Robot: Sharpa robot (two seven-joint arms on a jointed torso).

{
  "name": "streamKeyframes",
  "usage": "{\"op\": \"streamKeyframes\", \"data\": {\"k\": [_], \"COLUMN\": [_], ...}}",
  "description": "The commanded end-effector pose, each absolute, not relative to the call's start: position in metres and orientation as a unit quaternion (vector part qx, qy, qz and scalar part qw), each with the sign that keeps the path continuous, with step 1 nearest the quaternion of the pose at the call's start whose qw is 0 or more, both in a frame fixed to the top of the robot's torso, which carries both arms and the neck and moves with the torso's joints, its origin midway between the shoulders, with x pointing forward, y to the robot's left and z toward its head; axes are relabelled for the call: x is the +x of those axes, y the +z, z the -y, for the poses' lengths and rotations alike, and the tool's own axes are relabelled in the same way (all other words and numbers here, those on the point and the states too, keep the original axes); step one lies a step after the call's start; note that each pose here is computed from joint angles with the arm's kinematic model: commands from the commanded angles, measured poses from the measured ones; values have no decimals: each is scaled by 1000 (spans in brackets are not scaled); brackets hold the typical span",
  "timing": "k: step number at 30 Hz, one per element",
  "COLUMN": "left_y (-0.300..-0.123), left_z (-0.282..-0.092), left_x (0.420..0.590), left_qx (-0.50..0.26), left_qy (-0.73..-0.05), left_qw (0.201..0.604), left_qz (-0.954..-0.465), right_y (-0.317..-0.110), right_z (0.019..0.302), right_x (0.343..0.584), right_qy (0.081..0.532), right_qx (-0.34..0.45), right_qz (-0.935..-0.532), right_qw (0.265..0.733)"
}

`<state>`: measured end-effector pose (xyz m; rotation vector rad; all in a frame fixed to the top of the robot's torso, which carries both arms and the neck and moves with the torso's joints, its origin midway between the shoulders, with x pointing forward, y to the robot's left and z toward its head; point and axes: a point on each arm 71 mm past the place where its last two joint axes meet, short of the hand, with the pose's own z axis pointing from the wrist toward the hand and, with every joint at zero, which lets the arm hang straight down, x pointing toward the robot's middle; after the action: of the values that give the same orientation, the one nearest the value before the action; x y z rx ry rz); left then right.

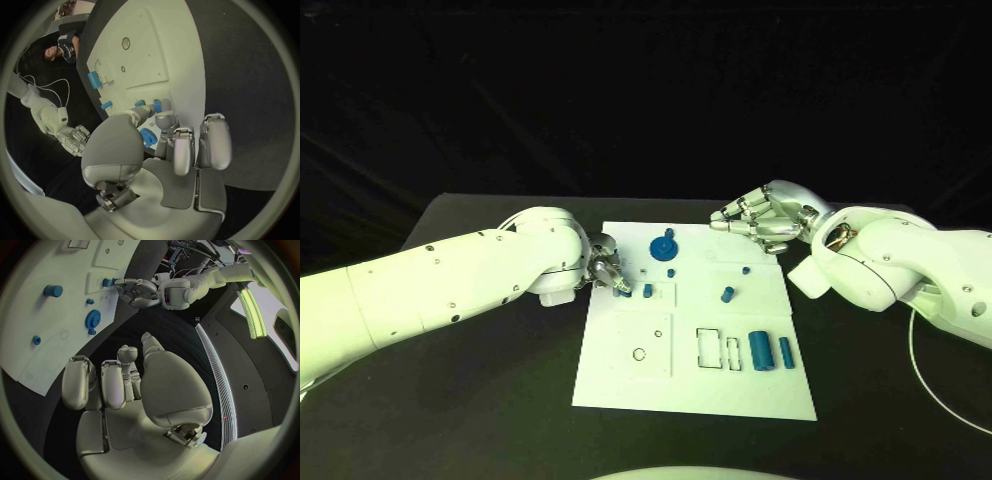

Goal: Assemble the parts on the task board

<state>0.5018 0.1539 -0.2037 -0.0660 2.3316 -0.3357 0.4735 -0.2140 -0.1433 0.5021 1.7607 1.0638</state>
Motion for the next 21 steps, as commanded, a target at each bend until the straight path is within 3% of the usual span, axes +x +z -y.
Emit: {"op": "streamKeyframes", "data": {"k": [1,21], "left_y": [-208,-211], "left_z": [-156,-145], "left_x": [499,505], "left_qx": [-8,-9], "left_qy": [-110,-110], "left_qw": [367,360], "left_qz": [-923,-926], "right_y": [-144,-144], "right_z": [212,211], "right_x": [473,472], "right_qy": [439,441], "right_qx": [199,198], "right_qz": [-729,-729], "right_qw": [486,485]}}
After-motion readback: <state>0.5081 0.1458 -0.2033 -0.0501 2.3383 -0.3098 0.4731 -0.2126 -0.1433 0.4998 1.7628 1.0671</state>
